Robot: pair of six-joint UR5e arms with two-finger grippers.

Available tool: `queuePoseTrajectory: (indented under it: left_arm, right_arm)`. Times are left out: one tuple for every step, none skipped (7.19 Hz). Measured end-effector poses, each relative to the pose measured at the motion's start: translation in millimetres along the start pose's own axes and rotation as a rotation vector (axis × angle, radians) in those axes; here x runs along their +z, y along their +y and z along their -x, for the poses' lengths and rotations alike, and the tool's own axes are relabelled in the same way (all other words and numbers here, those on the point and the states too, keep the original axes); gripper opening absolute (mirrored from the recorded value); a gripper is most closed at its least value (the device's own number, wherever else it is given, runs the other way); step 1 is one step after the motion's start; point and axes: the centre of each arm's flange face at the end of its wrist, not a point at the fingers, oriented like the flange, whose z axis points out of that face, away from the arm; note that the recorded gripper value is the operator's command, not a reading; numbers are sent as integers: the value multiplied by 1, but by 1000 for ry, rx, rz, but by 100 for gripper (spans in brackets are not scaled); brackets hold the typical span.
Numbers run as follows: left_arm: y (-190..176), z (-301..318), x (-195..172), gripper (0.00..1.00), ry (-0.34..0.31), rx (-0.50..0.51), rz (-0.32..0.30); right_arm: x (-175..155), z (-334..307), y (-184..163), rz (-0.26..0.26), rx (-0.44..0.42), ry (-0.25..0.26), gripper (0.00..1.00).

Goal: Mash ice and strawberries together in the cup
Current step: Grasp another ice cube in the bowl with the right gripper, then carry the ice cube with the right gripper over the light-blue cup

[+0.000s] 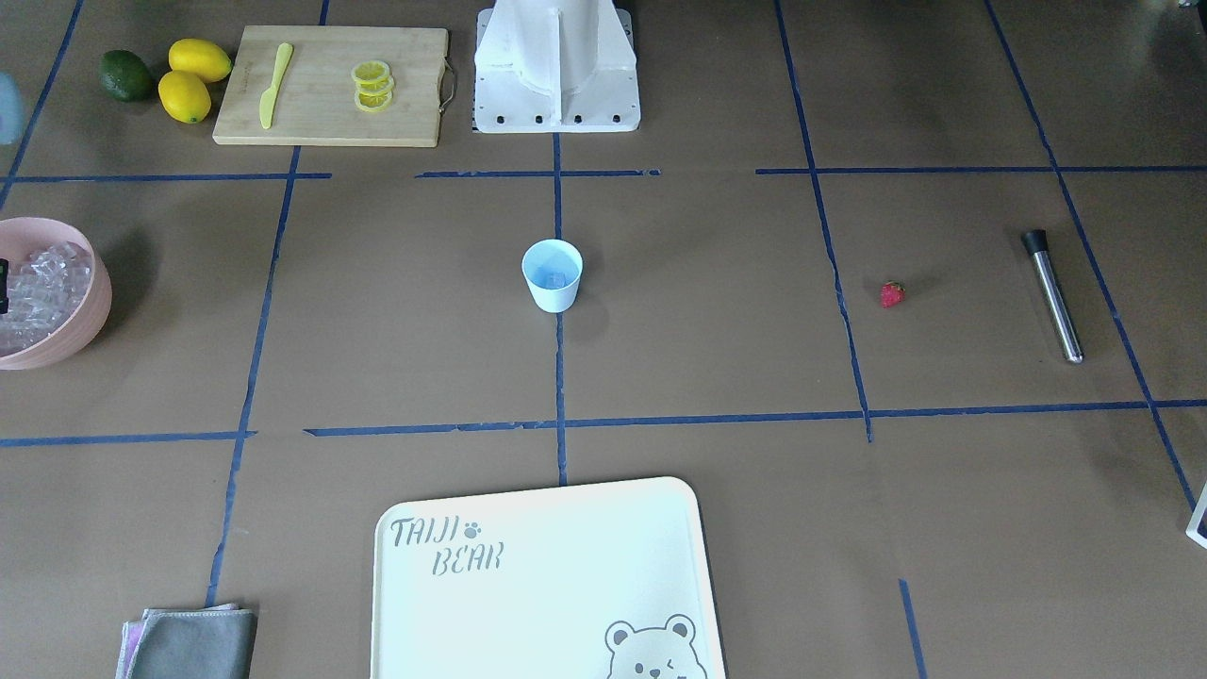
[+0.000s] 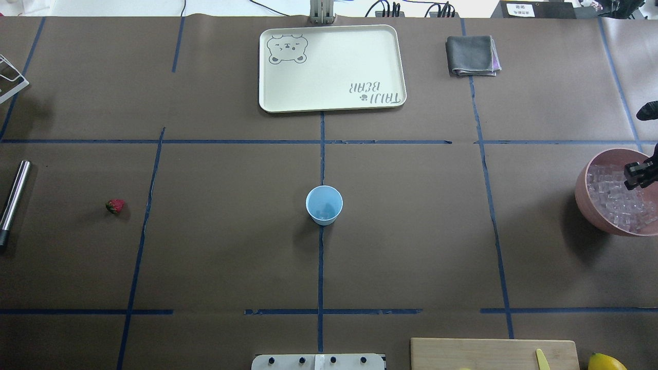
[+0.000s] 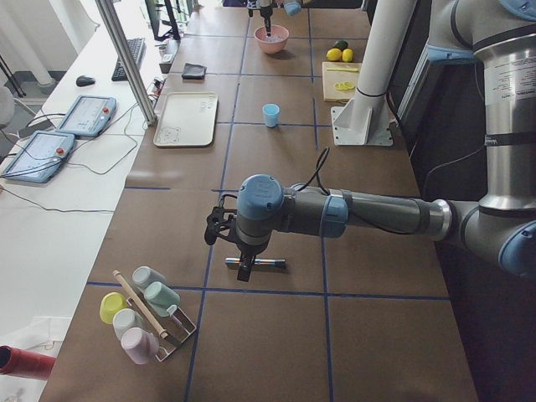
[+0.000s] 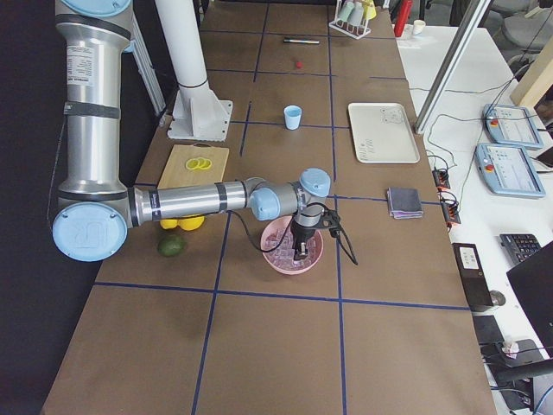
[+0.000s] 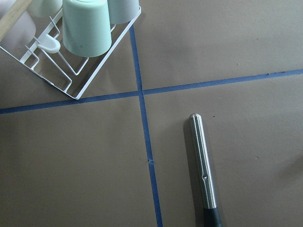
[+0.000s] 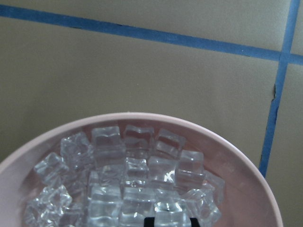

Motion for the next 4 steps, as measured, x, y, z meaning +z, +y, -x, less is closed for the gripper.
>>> queuePoseTrajectory:
  left_arm:
    - [0, 0, 0, 100, 0, -1, 0]
    - [0, 0, 0, 100, 0, -1, 1]
    - [0, 0, 0, 100, 1, 0, 1]
    - [0, 0, 1, 100, 1, 0, 2]
  right_arm:
    - [-14, 1, 4, -24, -3, -4, 0]
    - [-37, -3, 18, -55, 5, -9, 0]
    - [-65, -1, 34, -81, 16, -12, 0]
    - [-99, 14, 37, -101, 24, -18, 0]
